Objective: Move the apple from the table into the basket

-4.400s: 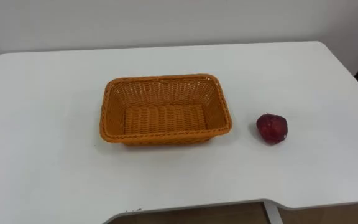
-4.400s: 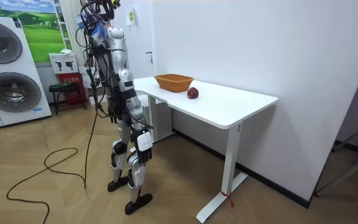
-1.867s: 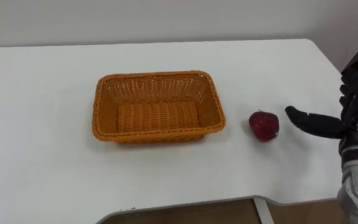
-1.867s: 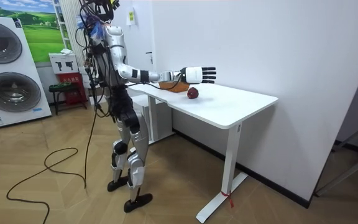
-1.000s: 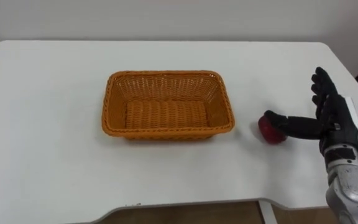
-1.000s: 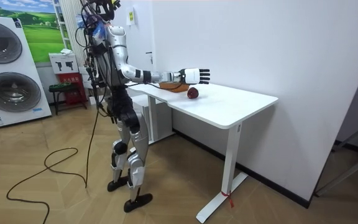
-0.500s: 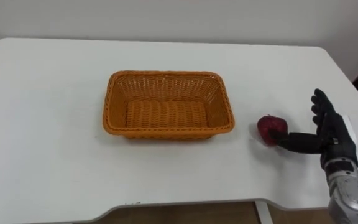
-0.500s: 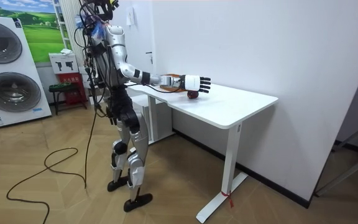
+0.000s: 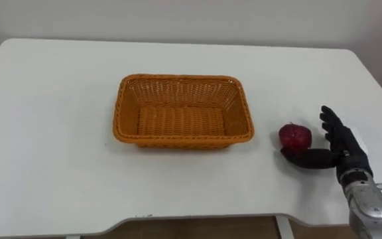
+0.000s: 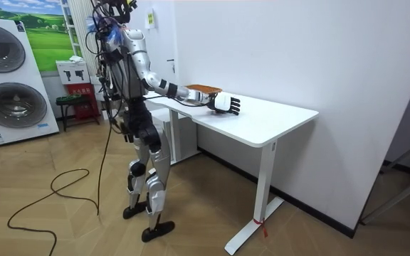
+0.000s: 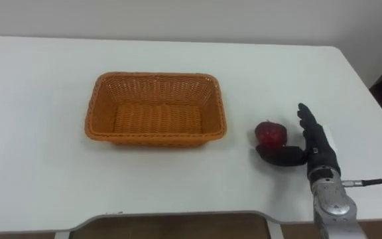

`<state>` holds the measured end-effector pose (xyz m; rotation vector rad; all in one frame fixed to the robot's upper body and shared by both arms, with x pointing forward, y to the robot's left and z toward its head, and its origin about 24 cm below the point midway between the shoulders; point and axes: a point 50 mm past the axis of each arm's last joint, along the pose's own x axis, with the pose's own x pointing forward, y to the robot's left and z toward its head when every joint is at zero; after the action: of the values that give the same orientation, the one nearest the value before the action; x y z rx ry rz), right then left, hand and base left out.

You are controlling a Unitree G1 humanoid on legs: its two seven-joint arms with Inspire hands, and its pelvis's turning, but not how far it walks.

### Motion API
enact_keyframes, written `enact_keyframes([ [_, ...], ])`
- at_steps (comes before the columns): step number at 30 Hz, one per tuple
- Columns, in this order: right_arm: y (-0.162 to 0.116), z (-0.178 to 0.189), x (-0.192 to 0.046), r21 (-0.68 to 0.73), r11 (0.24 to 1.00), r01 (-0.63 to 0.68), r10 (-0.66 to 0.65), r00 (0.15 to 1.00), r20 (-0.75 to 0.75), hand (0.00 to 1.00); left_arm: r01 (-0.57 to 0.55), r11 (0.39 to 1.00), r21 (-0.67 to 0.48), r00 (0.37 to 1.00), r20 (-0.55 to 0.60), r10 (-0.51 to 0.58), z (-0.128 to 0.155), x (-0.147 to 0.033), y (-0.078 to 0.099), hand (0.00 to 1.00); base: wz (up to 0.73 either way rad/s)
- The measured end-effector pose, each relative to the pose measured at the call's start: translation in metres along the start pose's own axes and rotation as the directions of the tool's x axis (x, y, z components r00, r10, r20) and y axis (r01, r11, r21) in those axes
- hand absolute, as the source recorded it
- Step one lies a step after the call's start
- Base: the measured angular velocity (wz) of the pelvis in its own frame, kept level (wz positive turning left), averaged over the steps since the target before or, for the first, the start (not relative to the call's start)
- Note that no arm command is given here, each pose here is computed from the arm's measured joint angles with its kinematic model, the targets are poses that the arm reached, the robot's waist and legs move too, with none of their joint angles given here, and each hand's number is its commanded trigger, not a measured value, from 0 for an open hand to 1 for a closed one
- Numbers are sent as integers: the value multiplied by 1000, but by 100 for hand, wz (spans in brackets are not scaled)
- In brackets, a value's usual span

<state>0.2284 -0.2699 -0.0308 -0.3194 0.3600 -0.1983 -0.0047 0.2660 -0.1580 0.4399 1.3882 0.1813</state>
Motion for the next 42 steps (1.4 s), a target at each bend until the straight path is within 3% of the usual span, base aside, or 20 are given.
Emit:
enact_keyframes([
  [10,2,-5,3,-69,997,-35,34,999,-24,0,39,999,5,999,1,-39,0,0,2,0,4],
  [11,2,-5,3,-72,997,-36,34,999,-23,4,40,999,5,999,1,-40,0,0,2,0,0],
  [12,1,-5,3,-76,996,-38,36,999,-23,56,45,999,5,999,1,-45,0,0,2,0,0],
  [13,1,-5,3,-81,996,-41,40,999,-23,100,51,999,6,999,0,-51,0,0,2,0,0],
  [22,-10,1,7,-166,986,-20,18,1000,-12,100,56,998,6,998,-1,-56,0,0,2,0,0],
  [42,-10,-5,7,-151,988,-29,22,999,-43,100,62,998,24,998,-19,-61,-1,0,0,0,1],
])
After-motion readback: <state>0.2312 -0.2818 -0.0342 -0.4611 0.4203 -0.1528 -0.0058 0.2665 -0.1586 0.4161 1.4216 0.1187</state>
